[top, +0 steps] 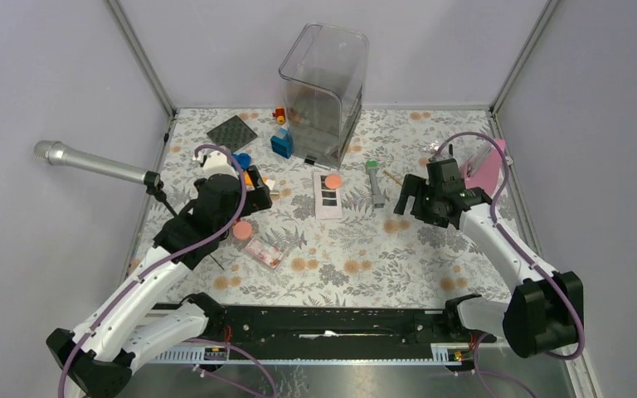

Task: Organize the makeup
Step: Open the drawer in the storage box.

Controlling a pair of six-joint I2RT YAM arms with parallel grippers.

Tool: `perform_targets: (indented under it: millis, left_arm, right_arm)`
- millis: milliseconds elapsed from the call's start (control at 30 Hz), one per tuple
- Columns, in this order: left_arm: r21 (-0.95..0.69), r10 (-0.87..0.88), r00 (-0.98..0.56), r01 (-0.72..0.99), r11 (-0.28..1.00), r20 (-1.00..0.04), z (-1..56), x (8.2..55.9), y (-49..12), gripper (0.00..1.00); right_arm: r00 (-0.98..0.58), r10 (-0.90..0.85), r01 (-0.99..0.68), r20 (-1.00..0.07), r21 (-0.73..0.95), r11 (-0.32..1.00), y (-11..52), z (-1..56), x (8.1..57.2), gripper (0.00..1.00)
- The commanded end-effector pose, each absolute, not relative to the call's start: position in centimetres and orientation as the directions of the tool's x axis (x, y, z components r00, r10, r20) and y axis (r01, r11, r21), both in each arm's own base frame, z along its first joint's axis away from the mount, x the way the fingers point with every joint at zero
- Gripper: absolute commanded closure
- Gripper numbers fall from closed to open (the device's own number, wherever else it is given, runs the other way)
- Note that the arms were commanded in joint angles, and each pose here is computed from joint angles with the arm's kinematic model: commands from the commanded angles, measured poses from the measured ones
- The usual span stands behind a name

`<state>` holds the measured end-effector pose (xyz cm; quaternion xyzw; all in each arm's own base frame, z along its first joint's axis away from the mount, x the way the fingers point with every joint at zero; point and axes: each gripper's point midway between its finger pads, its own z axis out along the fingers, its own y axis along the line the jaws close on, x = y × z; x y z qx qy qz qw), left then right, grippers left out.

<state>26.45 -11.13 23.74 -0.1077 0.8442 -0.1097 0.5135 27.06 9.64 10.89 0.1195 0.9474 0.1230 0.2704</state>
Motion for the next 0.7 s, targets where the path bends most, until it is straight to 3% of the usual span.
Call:
perform_targets:
  millis: [0, 467, 667]
  left_arm:
    - [-0.287, -0.307, -0.409, -0.11, 0.951, -0.859, 23.8, 26.7, -10.1, 0.01]
    - [-0.311, -0.334, -0.422, -0.125, 0.942, -0.843, 21.4, 27.1, -10.7, 0.01]
    - [-0.323, -0.354, -0.402, -0.144, 0.935, -0.844, 20.7, 27.0, -10.3, 0.01]
  right_arm:
    - [-0.834, 0.263, 0.118, -0.486, 0.308, 0.944, 10.3, 11.6, 27.8, 0.01]
    - [-0.683, 0.347, 0.163, -0.643, 0.329, 0.93, 9.0, 15.2, 31.4, 0.01]
    - [-0.646, 0.371, 0.072, -0.667, 0.431, 0.9, 10.9, 17.3, 33.7, 0.01]
